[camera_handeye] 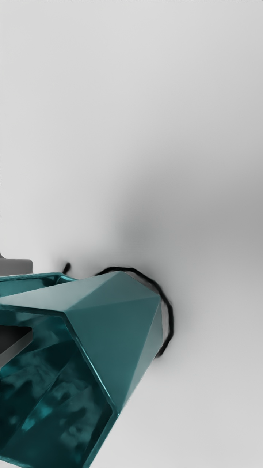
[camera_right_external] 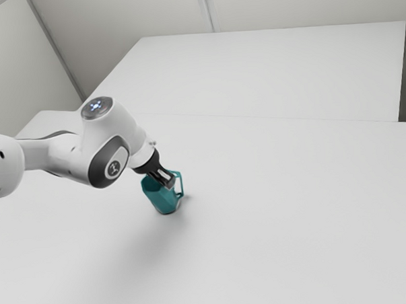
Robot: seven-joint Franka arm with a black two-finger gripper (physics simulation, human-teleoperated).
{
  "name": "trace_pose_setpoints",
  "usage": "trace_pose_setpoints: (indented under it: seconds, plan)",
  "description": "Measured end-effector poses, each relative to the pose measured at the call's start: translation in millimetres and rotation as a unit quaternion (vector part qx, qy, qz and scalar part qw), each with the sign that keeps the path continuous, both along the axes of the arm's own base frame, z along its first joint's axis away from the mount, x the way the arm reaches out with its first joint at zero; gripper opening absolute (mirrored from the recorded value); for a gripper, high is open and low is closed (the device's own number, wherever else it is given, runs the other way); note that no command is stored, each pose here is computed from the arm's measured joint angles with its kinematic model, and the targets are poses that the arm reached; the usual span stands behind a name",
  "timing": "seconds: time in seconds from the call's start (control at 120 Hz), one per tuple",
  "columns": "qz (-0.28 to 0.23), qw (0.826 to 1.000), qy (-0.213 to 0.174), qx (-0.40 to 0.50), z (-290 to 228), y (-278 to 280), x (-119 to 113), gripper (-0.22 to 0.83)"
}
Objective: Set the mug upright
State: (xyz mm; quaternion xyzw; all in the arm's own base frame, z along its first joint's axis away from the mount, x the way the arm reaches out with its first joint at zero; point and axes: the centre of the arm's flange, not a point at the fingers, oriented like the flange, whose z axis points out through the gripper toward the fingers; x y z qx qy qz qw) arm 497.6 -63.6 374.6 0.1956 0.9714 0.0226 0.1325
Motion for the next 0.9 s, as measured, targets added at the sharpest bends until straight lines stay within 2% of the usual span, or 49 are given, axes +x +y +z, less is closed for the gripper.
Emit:
trace_pose_setpoints:
  seconds: [0.142, 0.308, 0.458, 0.575, 0.717, 0.9]
  plan:
    - [-0.001, 1.0, -0.011, 0.001, 14, 0, -2, 0.33]
    - [-0.003, 1.0, -0.023, 0.003, 40, -2, -9, 0.49]
    - [-0.003, 1.0, -0.021, 0.001, 61, -5, -7, 0.55]
    - [0.002, 1.0, -0.023, 0.0, 106, -5, 16, 0.58]
    - [0.012, 1.0, -0.003, 0.003, 149, 2, 47, 0.6]
    - [0.022, 0.999, 0.034, 0.008, 179, 11, 66, 0.61]
